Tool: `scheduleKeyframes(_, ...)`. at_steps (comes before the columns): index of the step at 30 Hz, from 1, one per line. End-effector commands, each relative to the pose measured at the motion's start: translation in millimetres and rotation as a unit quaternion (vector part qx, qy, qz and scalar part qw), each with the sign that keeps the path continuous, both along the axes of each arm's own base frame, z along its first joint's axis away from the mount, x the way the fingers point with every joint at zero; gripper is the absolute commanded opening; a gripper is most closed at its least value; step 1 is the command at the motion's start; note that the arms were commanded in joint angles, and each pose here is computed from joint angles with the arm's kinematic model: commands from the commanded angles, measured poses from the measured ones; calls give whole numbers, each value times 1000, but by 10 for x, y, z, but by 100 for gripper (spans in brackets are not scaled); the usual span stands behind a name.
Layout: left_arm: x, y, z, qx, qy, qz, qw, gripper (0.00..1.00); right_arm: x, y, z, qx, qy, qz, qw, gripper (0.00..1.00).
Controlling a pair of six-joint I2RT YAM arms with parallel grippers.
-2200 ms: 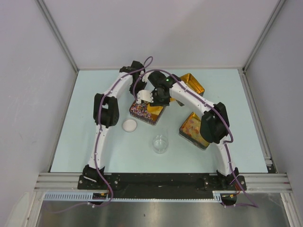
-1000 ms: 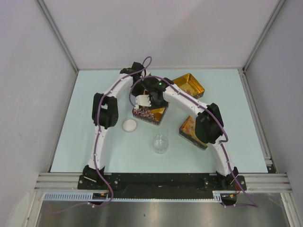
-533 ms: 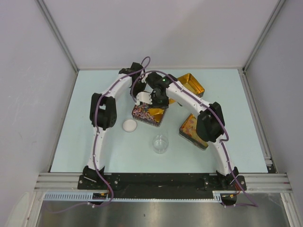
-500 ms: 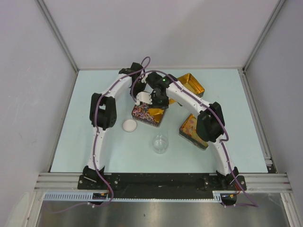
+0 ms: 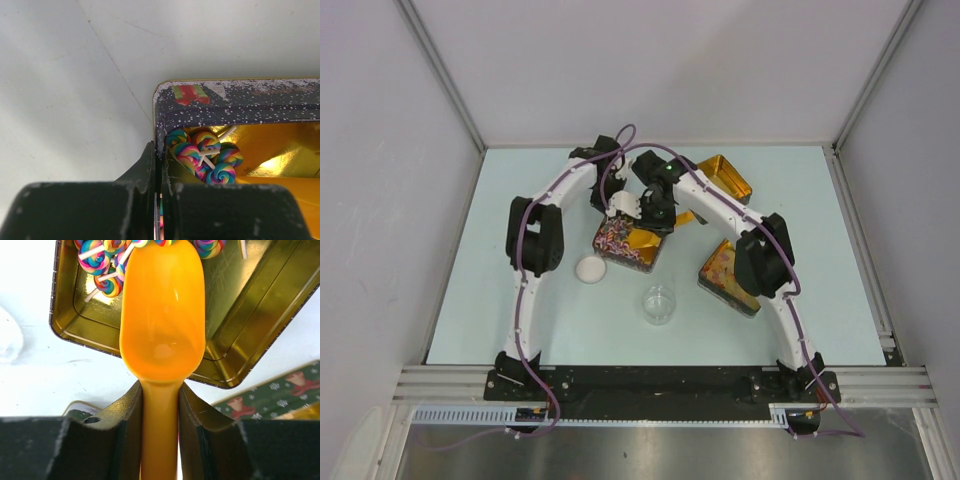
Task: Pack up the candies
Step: Scoop the fake candies from the storage box.
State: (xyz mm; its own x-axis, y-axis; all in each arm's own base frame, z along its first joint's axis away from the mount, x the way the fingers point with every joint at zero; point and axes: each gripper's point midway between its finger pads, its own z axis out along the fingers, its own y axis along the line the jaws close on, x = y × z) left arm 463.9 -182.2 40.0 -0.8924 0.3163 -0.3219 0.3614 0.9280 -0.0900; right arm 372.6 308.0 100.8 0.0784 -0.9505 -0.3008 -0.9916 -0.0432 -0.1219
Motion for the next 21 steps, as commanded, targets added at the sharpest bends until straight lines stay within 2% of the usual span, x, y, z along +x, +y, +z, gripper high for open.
scheduleKeyframes(1, 95, -267, 719, -72, -72, 16, 995, 0, -221, 328, -186, 62, 74, 22, 995, 0)
scheduleKeyframes(6, 81, -277, 711, -71, -71, 16, 995, 1, -203, 383, -309, 69, 70, 17, 995, 0)
scheduleKeyframes(15, 63, -281, 687, -67, -70, 15, 995, 0, 92, 517, -295, 70, -47, 0, 996, 0)
scheduleKeyframes(21, 46, -303, 707, -69, -71, 13, 995, 0, 90, 605, -220, 91, -36, -7, 995, 0)
